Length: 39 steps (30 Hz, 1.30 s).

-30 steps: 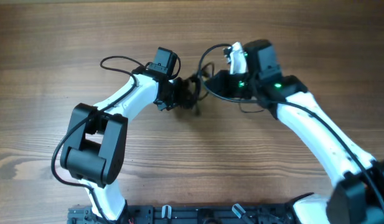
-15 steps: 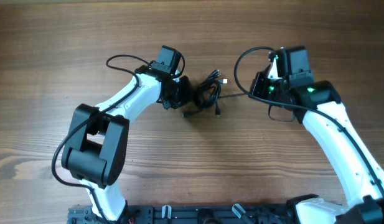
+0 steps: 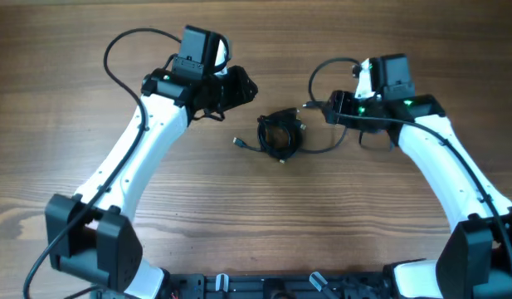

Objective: Untangle cables

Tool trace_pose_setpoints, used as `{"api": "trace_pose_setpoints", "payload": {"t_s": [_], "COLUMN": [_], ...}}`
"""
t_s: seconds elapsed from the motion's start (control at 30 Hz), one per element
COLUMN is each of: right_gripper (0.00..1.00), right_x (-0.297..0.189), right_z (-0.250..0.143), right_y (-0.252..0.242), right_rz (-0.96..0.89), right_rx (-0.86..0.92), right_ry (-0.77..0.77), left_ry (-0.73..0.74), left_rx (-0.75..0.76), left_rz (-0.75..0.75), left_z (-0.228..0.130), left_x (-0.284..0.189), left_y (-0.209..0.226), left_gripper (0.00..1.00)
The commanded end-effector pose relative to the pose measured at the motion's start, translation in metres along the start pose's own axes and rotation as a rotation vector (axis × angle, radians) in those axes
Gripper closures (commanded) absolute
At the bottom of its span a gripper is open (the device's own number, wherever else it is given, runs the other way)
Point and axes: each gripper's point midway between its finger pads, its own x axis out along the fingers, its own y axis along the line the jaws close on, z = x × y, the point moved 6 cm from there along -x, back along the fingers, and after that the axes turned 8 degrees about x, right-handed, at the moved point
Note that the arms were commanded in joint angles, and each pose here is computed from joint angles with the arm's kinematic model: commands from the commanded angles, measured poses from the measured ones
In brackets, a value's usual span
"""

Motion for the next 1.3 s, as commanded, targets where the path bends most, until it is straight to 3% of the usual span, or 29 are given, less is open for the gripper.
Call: {"api": "trace_pose_setpoints", "payload": {"t_s": [0.0,0.13,0.2,0.37,0.47,0.57,0.73,0.9,0.97,1.03,1.07,1.27], "right_gripper": [0.32,0.37,0.44,0.80,0.85,0.85,0.69,0.67,0.73,0.93,0.96,0.96], "right_x": [-0.007,0.014,0.035,0.069,0.089,0.099,0.103,0.120,0.131,0.130,0.122,0.052], "right_z": [0.004,-0.002,-0.015,-0.050,-0.062,-0.066,-0.064,-0.070,-0.075,-0.072,-0.065,-0.018], "right_y": [0.038,0.053,0.066,0.085,0.080,0.072,0.068,0.078,0.074,0.075,0.081,0.092], "right_rz": [0.332,0.397,0.477,0.516,0.417,0.336,0.280,0.304,0.295,0.317,0.376,0.654], "right_rx": [-0.171,-0.291,-0.346,-0.374,-0.328,-0.273,-0.290,-0.333,-0.328,-0.317,-0.296,-0.168], "right_ry": [0.039,0.060,0.125,0.257,0.299,0.311,0.280,0.269,0.289,0.285,0.280,0.229], "left_ry": [0.074,0.045,0.026,-0.019,-0.009,0.003,0.030,0.049,0.054,0.069,0.085,0.136], "left_rx": [-0.197,-0.353,-0.394,-0.516,-0.535,-0.537,-0.517,-0.488,-0.479,-0.465,-0.447,-0.292], "left_rz": [0.024,0.094,0.105,0.127,0.145,0.153,0.168,0.164,0.162,0.161,0.158,0.069], "left_z": [-0.010,-0.008,-0.004,0.016,0.014,0.012,0.006,0.000,-0.002,-0.007,-0.012,-0.022], "left_x": [0.026,0.033,0.031,0.014,0.011,0.011,0.011,0.017,0.018,0.021,0.024,0.032], "left_y": [0.006,0.017,0.022,0.063,0.069,0.070,0.071,0.059,0.056,0.049,0.043,0.017], "left_gripper": [0.61,0.61,0.60,0.62,0.62,0.62,0.62,0.62,0.62,0.62,0.63,0.73]}}
